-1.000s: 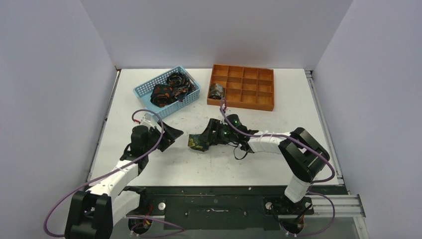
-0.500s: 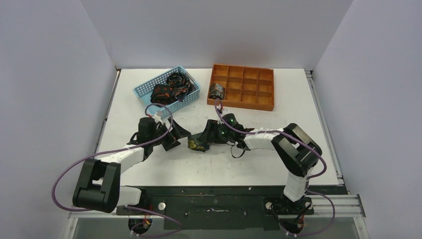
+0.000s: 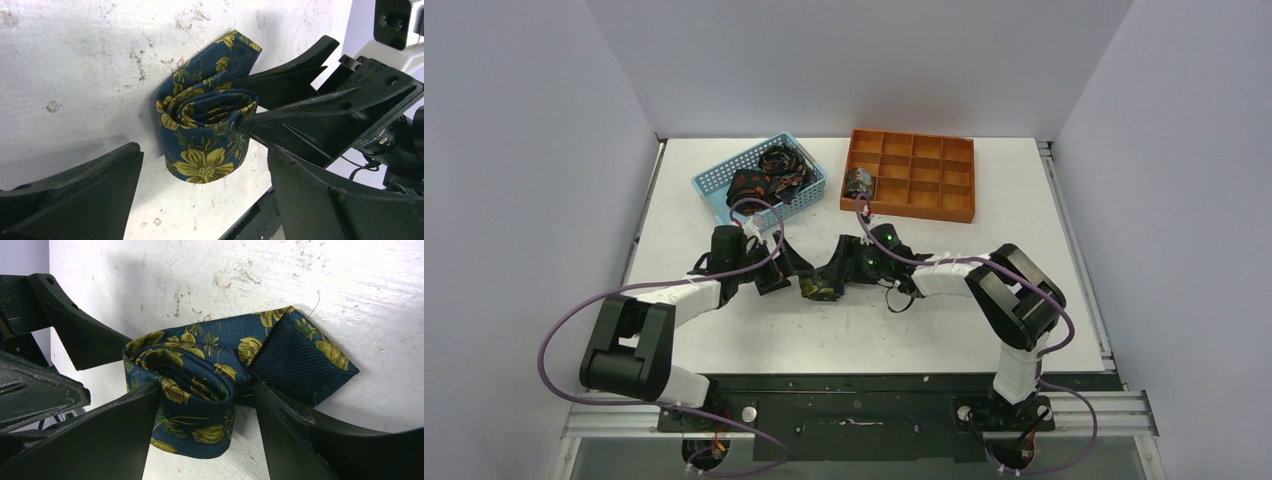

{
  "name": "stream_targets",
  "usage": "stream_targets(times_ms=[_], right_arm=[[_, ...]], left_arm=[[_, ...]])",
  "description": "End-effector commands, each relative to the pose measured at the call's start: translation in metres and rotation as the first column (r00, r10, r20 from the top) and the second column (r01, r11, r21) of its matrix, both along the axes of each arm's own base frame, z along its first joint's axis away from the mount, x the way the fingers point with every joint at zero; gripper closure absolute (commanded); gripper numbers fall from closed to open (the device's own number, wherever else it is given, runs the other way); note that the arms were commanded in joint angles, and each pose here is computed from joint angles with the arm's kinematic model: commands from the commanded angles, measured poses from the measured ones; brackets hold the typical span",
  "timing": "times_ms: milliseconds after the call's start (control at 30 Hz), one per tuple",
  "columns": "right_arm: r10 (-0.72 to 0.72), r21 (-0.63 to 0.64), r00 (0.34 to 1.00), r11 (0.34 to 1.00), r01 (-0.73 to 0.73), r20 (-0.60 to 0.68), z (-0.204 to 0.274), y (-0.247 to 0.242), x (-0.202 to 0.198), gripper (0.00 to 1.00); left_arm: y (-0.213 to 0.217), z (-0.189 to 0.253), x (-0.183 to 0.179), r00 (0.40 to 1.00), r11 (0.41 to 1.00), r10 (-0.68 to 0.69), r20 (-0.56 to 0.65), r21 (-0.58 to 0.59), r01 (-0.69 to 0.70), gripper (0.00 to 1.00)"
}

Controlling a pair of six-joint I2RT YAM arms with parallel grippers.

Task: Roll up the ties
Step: Move the storage box to the center of the board.

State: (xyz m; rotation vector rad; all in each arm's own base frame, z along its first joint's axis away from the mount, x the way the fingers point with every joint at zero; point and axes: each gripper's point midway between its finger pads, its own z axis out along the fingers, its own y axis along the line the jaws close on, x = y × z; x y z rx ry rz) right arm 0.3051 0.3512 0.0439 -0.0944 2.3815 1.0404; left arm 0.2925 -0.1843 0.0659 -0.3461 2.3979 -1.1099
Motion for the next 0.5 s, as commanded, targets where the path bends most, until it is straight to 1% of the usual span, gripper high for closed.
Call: stream_targets(times_ms=[0,100,200,333,467], right_arm=[[-0.043,0.044,0.996,0.998,0.039,0.079,0.035,-0.006,0.011,0.28],[-0.054,0.045,0.994,0.998,0.050,0.096,0.046,-0.014,0.007,0.27],[-0.060,-0.003,0.987,0.998,0.061,0.151,0.056,-0.027,0.007,0.28],[-0.090,-0.115,0.974,0.987,0.115,0.206,0.065,-0.045,0.027,0.32],[-0.135,-0.187,0.956,0.965,0.187,0.260,0.070,-0.058,0.054,0.35]], left_arm=[[0.000,0.014,0.015,0.998,1.000,-0.005,0.067,-0.003,0.006,0.06],[0.002,0.017,0.019,0.997,1.000,0.023,0.070,-0.018,-0.022,0.06],[0.010,0.017,0.019,0.996,0.997,0.078,0.040,0.001,-0.078,0.08],[0.028,0.022,0.014,0.980,0.980,0.190,0.060,0.055,-0.193,0.15],[0.049,0.019,-0.010,0.955,0.944,0.292,0.061,0.141,-0.297,0.20]])
